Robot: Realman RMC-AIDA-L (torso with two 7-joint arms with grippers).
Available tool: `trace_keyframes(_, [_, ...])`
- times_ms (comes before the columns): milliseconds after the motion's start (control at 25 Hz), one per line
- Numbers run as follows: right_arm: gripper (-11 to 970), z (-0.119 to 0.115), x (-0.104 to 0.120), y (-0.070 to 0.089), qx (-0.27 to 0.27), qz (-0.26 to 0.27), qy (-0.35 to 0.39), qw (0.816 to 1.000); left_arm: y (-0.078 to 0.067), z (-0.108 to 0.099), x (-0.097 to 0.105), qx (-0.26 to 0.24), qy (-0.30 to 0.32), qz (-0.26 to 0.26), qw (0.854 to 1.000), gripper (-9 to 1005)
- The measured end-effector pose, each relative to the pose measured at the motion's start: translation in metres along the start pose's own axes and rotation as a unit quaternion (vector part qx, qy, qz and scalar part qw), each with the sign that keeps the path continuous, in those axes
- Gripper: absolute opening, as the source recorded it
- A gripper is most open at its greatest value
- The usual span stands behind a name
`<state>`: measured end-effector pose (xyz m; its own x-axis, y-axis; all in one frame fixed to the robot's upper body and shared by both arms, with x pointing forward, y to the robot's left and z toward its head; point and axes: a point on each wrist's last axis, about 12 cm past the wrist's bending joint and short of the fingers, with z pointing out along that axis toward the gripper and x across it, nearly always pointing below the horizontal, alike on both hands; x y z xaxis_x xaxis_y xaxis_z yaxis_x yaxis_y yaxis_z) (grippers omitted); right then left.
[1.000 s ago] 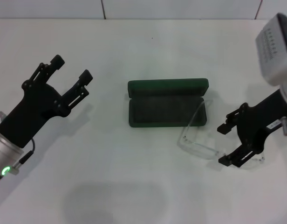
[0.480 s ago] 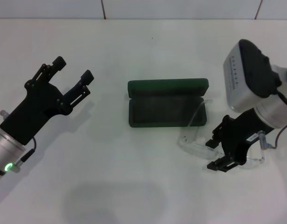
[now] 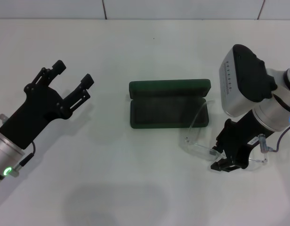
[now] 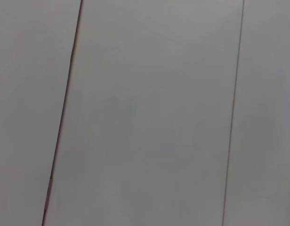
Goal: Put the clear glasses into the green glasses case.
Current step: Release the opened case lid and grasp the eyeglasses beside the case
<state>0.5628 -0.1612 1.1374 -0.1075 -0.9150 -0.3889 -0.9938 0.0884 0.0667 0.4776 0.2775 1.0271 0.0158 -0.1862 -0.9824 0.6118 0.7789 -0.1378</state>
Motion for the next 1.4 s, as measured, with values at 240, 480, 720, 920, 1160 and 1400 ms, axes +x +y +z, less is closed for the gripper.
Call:
trace_keyframes(240, [360,0.003,-0.002,0.0,0.004,0.002,0.022,1.0,0.0,0.0,0.003,-0.005,0.01,-0.002,1.0,846])
trace_keyframes(480, [325,0.006,-0.008,0.002,0.001,-0.004,0.033,0.999,0.0,0.0,0.004,-0.008,0.014,-0.002,1.0,845])
trace_keyframes(720, [260,0.006,-0.009,0.003,0.002,-0.006,0.034,0.999,-0.007,0.004,0.008,-0.011,0.009,0.015,1.0,845])
trace_keyframes(920, [197,0.007,-0.008,0.005,-0.002,-0.01,0.038,0.999,-0.023,0.009,0.015,-0.011,0.002,0.065,0.998,845])
trace_keyframes(1160, [170,0.009,-0.008,0.006,0.002,-0.014,0.037,0.999,-0.033,0.011,0.019,-0.011,-0.001,0.087,0.996,845])
trace_keyframes(1400, [151,0.008,-0.006,0.006,0.001,-0.005,0.021,1.0,-0.027,0.011,0.019,-0.059,-0.006,0.075,0.995,845])
